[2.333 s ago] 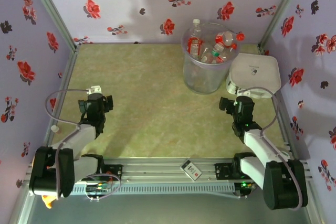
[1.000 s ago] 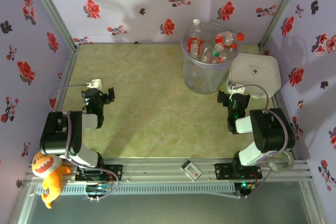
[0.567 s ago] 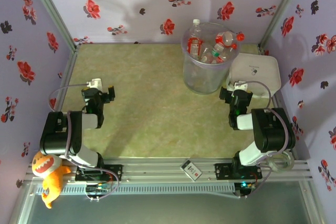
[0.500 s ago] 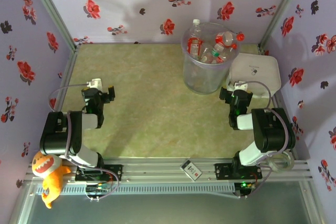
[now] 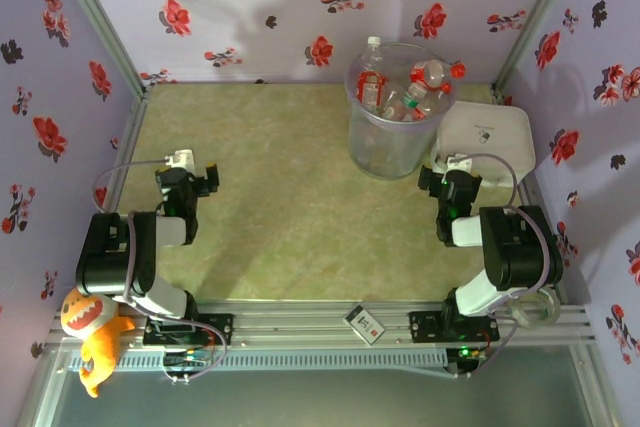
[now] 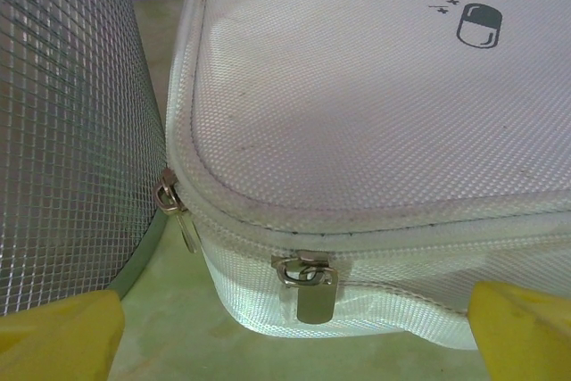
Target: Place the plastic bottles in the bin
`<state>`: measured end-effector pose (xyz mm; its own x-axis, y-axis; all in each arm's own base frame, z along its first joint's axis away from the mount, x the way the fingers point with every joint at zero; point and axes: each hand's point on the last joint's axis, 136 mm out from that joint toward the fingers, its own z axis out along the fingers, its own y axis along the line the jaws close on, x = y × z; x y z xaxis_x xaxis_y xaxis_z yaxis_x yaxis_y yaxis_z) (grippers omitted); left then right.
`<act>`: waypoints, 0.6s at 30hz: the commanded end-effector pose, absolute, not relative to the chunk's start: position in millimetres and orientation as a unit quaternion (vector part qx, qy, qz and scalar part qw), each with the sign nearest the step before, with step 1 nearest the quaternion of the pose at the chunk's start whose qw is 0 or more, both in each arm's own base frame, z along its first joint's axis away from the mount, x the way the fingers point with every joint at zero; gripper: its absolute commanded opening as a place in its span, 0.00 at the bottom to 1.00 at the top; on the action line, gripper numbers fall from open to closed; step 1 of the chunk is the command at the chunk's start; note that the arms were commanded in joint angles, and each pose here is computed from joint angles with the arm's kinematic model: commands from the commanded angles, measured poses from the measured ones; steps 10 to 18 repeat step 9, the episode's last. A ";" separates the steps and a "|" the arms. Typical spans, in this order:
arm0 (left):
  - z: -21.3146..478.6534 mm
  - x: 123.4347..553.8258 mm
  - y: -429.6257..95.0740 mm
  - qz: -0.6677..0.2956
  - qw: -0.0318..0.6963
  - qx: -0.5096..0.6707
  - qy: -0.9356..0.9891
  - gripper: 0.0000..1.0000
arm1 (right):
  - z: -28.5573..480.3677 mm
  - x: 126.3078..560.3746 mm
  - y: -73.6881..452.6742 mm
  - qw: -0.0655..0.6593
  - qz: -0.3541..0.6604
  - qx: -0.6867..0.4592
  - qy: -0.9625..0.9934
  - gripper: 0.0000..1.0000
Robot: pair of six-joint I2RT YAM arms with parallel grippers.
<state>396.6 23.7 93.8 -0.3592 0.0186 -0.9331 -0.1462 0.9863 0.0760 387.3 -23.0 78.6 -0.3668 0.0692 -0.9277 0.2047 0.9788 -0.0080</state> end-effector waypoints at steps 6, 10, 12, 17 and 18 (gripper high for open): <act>95.5 397.1 24.5 0.069 0.573 -0.042 0.816 1.00 | 86.2 395.2 -23.3 0.563 -0.042 0.092 0.820 0.99; 95.0 397.0 24.4 0.069 0.572 -0.042 0.816 1.00 | 87.0 394.0 -23.7 0.566 -0.041 0.092 0.818 0.99; 95.0 397.0 24.4 0.069 0.572 -0.042 0.816 1.00 | 87.0 394.0 -23.7 0.566 -0.041 0.092 0.818 0.99; 95.0 397.0 24.4 0.069 0.572 -0.042 0.816 1.00 | 87.0 394.0 -23.7 0.566 -0.041 0.092 0.818 0.99; 95.0 397.0 24.4 0.069 0.572 -0.042 0.816 1.00 | 87.0 394.0 -23.7 0.566 -0.041 0.092 0.818 0.99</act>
